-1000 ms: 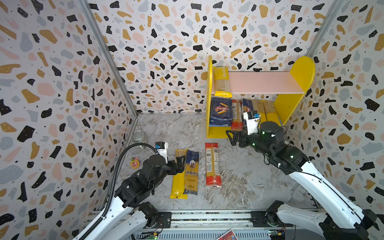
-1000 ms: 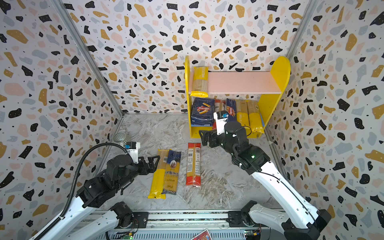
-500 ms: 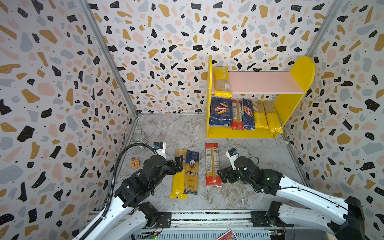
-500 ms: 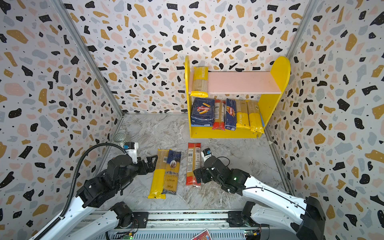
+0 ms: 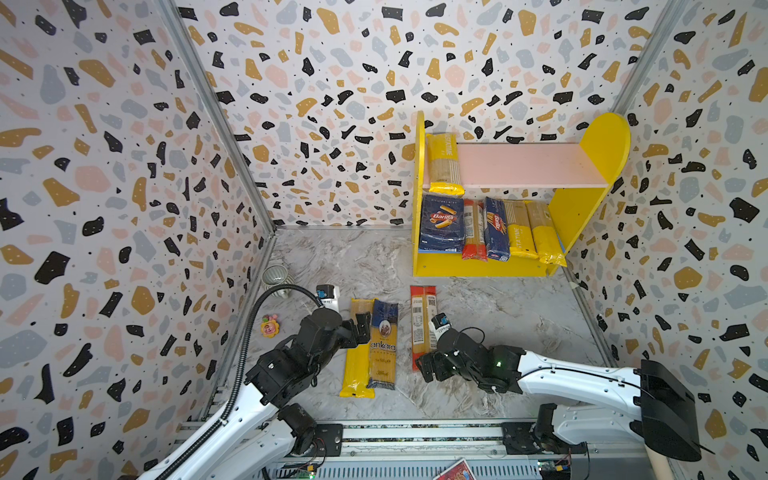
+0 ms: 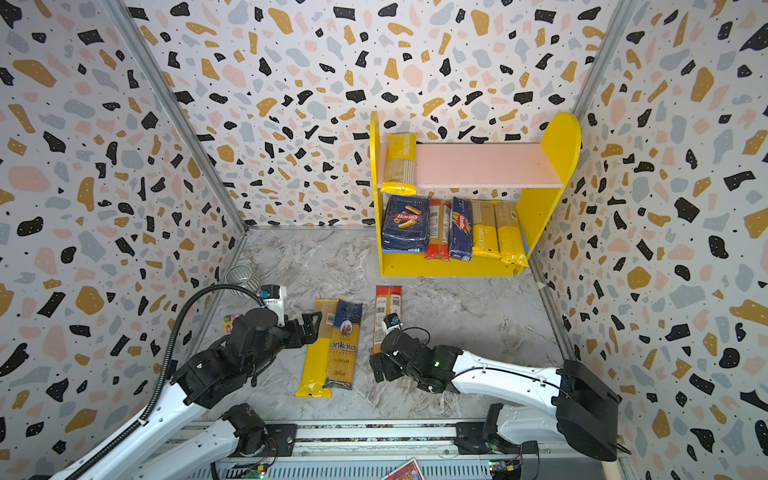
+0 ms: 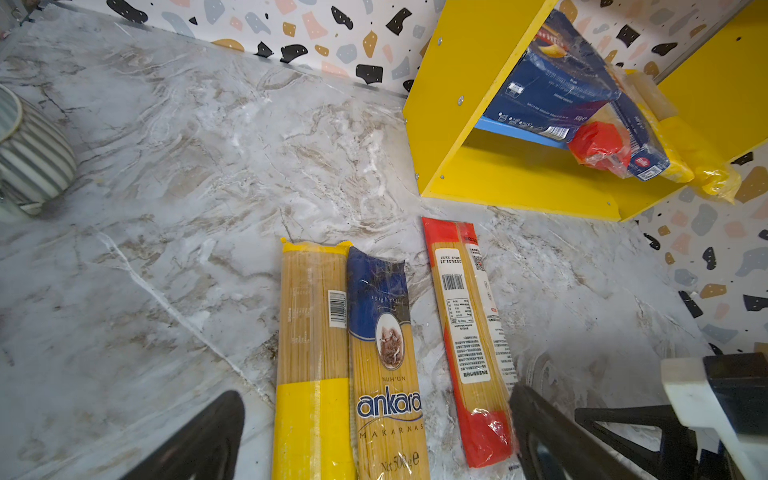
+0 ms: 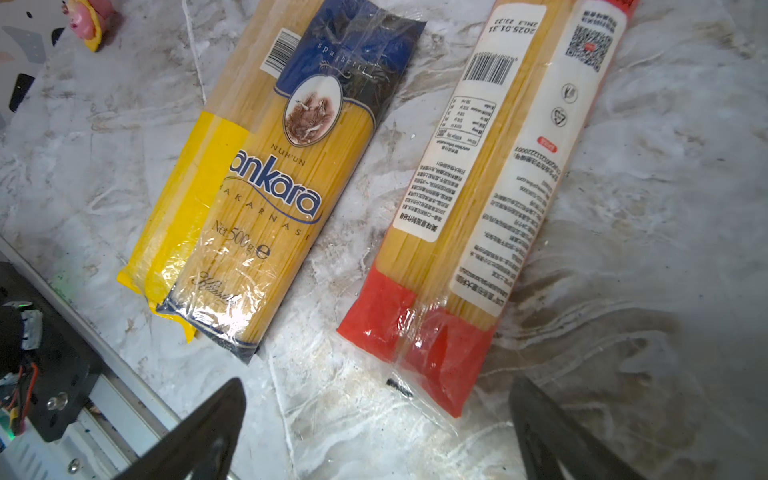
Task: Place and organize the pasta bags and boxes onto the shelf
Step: 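Lower the right gripper onto the red-topped spaghetti bag and close it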
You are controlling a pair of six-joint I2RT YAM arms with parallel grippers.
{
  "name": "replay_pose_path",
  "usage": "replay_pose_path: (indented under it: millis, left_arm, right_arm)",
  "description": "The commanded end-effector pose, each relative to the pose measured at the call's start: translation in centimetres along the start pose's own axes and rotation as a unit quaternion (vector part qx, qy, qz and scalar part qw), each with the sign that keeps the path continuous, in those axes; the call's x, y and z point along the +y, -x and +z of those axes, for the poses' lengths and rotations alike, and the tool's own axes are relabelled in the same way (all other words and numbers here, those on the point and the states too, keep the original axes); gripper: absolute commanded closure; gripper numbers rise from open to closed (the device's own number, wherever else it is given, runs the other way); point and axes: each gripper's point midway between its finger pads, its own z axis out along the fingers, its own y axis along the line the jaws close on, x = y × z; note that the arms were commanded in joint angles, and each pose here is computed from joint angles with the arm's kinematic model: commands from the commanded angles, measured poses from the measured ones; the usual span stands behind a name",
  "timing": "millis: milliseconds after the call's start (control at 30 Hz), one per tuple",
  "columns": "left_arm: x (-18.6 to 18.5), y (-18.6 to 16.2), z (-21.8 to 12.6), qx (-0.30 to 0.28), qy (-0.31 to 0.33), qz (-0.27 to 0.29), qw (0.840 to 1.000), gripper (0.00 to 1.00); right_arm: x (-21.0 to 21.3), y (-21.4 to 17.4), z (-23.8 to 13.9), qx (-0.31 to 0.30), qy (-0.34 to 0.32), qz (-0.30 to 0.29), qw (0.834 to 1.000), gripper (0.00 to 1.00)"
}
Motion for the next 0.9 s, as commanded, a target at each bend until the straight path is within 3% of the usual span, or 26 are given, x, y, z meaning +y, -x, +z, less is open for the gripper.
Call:
replay_pose_path:
  millis: [0,567,867]
  left_arm:
    - [-0.5,1.7,-0.4,-0.030,-0.010,-0.008,0.999,0.01]
    - [1.2,-1.2,0.5,-0.025,0.000,-0.040,0.999,0.00]
    - [1.5,-1.9,0.4,-0.028,-0.011,-0.060,0.998,0.01]
  right_arm:
    - [1.1,1.6,-0.1,-0.027,0.014,0.012,0.999,0.01]
    - [2.3,1.1,2.7,0.003,0.021,0.007,1.000,0.01]
    - [1.5,0.4,3.9,0.017,-0.010,0.016,1.000,0.01]
